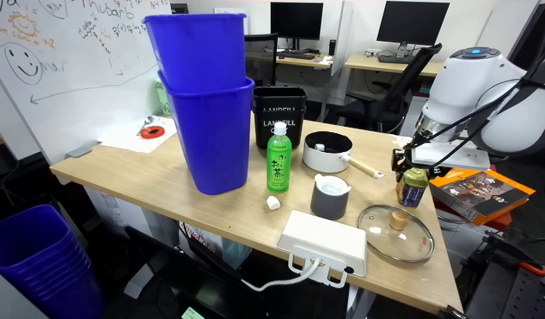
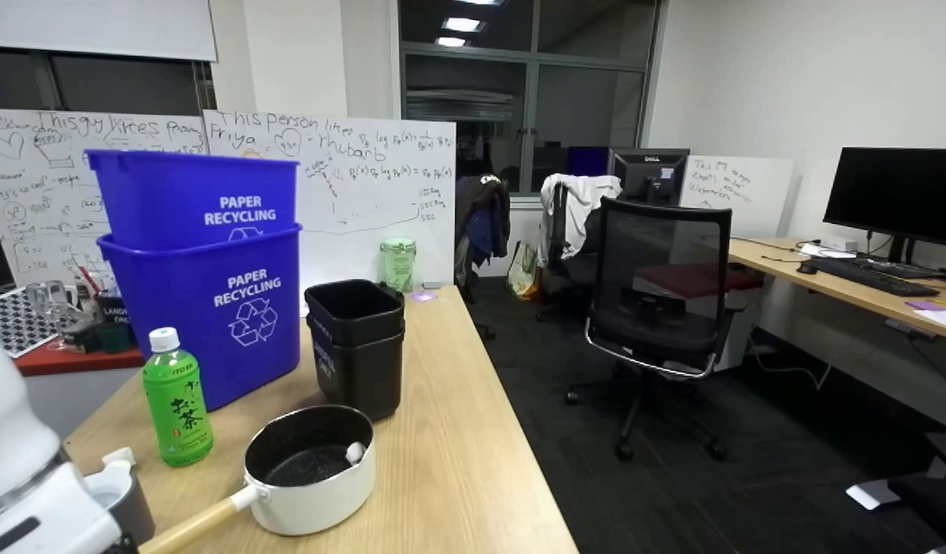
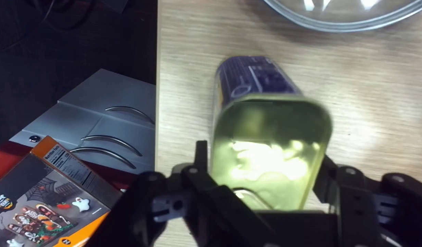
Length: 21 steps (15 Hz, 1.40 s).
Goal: Move the can and put it next to the colourless lid
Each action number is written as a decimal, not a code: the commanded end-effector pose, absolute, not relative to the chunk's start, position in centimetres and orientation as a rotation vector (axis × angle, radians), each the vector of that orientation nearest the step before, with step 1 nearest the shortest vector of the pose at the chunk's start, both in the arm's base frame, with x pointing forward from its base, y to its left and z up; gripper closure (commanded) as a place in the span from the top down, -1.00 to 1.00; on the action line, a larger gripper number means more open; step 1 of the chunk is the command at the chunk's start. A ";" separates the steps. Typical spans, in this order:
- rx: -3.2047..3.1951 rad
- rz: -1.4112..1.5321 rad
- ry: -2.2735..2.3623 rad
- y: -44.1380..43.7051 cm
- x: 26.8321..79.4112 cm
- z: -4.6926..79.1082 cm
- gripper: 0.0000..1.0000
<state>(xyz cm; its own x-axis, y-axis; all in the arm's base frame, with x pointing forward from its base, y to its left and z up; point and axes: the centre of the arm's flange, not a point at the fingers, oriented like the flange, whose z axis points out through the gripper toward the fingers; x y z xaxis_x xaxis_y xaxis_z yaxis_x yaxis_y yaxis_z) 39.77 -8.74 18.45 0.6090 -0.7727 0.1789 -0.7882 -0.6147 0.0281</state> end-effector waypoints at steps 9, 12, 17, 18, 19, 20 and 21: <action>2.724 0.231 -1.329 -8.7 39.9 18.5 0.99; 2.725 0.284 -1.346 -8.9 41.1 20.1 1.00; 2.751 0.388 -1.300 -9.4 43.8 23.8 1.00; 2.757 0.407 -1.284 -9.4 44.3 24.5 1.00; 2.768 0.424 -1.270 -9.5 44.7 25.3 1.00; 2.769 0.443 -1.254 -9.6 45.0 25.9 1.00; 2.766 0.450 -1.252 -9.7 45.2 26.4 1.00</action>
<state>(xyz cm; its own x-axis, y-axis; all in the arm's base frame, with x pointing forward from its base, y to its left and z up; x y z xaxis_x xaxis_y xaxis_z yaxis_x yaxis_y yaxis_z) 44.51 -9.20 24.88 0.6056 -0.7391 0.2951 -0.7565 -0.6497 -0.0747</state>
